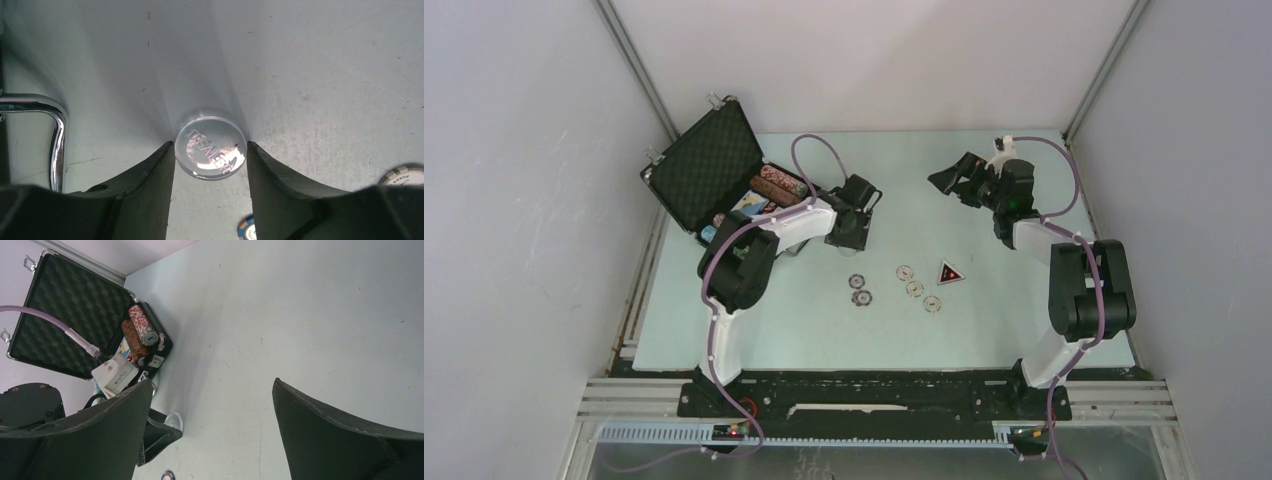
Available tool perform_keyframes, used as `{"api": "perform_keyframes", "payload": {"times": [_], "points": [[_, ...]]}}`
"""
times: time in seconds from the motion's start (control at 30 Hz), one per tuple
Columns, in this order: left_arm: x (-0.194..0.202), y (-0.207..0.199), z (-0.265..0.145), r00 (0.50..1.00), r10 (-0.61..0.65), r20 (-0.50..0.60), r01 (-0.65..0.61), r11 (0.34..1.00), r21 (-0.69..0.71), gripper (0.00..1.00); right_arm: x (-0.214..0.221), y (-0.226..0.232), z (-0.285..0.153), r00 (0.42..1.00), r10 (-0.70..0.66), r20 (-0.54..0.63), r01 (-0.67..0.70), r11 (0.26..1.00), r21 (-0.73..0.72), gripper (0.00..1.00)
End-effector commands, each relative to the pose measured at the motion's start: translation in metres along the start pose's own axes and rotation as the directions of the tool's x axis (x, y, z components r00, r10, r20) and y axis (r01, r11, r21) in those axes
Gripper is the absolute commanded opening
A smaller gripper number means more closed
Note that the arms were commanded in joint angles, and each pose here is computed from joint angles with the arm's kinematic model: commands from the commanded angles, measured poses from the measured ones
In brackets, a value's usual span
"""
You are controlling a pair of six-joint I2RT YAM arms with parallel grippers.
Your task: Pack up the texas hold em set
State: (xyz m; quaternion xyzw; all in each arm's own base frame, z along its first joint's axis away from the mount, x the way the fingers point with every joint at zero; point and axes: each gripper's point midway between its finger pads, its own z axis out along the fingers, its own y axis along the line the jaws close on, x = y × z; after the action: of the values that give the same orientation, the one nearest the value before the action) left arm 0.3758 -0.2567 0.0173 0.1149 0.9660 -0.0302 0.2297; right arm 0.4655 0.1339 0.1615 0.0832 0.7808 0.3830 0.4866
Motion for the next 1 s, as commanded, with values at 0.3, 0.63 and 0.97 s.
{"api": "perform_keyframes", "payload": {"times": [0.3,0.63,0.97], "points": [[-0.027,0.034,-0.06,0.996,0.015,0.088,-0.012,0.999,-0.035,0.49,-0.021,0.01,0.003,0.999,-0.019,0.045,0.021,0.999,-0.037,1.0],[-0.074,0.156,-0.13,0.938,-0.204,0.28,0.242,0.964,-0.112,0.42,-0.021,0.008,0.002,0.999,-0.013,0.044,0.014,0.999,-0.038,1.0],[-0.089,0.262,-0.098,0.868,-0.4,0.294,0.454,0.879,-0.146,0.41,-0.022,0.007,0.0,0.999,-0.008,0.047,0.01,0.999,-0.042,1.0]]}}
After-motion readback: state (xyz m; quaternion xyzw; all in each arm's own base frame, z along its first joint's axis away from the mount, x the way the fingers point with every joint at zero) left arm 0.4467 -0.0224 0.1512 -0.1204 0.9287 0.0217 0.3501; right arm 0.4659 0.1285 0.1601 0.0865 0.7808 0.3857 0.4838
